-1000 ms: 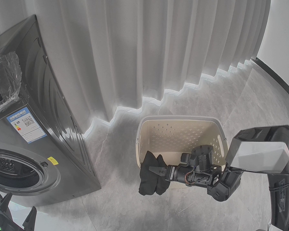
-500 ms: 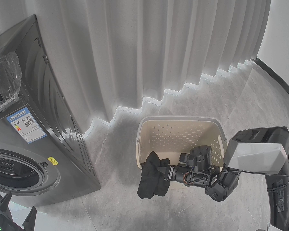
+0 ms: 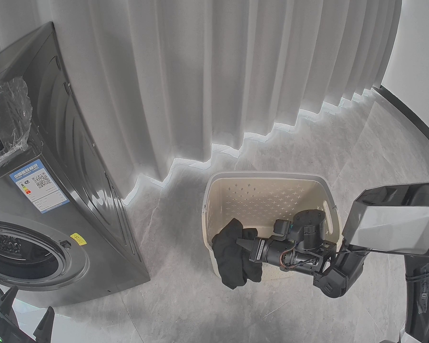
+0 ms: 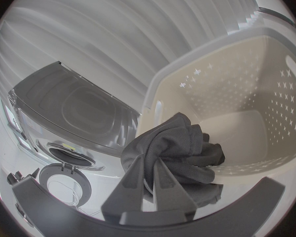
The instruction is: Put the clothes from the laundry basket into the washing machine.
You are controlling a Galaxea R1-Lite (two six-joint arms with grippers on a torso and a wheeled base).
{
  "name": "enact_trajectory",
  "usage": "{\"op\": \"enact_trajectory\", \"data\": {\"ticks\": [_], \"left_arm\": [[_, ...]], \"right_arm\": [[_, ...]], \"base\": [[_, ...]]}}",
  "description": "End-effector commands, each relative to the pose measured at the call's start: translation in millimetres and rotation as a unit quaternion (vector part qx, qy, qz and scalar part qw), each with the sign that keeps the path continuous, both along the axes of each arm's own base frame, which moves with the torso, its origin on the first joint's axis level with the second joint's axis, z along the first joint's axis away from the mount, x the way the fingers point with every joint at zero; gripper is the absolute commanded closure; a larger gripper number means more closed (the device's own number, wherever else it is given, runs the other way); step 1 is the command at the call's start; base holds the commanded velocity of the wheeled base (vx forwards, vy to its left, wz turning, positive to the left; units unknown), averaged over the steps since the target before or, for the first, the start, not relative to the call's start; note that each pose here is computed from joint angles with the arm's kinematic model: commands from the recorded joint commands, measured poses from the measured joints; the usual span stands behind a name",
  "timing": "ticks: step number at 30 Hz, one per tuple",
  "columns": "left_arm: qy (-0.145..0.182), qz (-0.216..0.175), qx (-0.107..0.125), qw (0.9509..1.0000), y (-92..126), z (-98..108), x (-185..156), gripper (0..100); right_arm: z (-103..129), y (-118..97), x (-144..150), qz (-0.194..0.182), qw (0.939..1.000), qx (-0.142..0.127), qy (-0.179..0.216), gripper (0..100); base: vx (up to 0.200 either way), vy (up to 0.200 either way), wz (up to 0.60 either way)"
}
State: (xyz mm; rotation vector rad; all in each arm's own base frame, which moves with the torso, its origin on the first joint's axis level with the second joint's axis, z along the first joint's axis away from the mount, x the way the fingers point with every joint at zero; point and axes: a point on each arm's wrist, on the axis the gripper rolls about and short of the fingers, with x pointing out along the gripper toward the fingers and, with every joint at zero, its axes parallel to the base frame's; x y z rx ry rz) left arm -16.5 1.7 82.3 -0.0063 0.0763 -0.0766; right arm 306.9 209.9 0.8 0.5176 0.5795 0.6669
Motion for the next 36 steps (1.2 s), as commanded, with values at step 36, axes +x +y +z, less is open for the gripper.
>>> {"op": "enact_trajectory", "data": {"ticks": [36], "left_arm": [[0.010, 0.000, 0.000, 1.0000, 0, -5, 1, 0]], "right_arm": [[164, -25, -122, 0.147, 0.9320, 0.089, -0.320, 100]], "base": [[-0.044, 0.000, 0.00]]}}
